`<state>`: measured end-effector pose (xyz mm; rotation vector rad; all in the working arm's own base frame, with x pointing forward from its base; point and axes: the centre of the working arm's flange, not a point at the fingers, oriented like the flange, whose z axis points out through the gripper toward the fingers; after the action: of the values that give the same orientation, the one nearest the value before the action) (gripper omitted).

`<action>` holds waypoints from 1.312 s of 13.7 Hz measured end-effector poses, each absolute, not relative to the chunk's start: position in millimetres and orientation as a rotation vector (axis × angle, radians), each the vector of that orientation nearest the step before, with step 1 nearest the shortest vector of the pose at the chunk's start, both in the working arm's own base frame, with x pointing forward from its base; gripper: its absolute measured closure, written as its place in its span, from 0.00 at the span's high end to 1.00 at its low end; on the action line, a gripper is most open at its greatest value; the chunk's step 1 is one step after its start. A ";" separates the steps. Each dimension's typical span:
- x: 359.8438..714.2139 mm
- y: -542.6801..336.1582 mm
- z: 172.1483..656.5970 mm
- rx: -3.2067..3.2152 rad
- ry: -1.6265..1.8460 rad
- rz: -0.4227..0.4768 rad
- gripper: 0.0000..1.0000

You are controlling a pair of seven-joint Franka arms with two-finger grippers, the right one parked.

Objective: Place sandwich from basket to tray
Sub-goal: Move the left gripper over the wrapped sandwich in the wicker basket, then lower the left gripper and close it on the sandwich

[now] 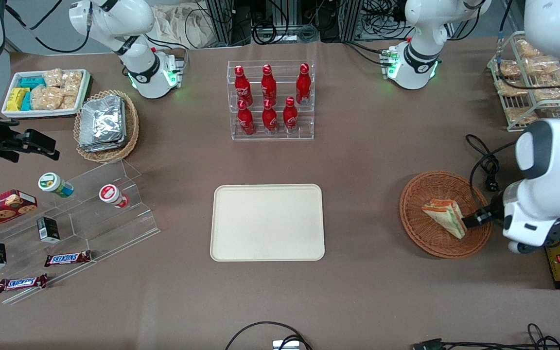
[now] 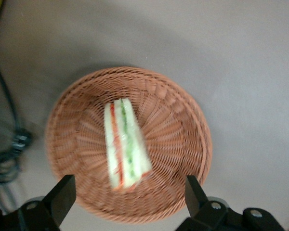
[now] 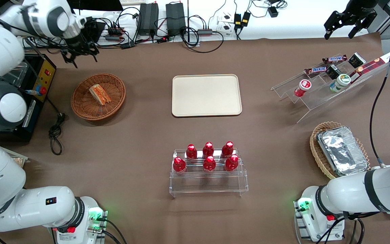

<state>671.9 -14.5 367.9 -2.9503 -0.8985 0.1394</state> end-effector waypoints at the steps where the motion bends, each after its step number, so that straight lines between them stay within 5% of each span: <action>1: 676.7 -13.0 343.1 -2.885 -1.087 0.145 1.00; 9: 661.7 -15.5 252.5 -2.710 -1.373 0.257 1.00; 18: 648.0 0.1 283.4 -2.649 -1.390 0.290 1.00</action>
<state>648.0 0.1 283.4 -2.6494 -1.3901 0.2897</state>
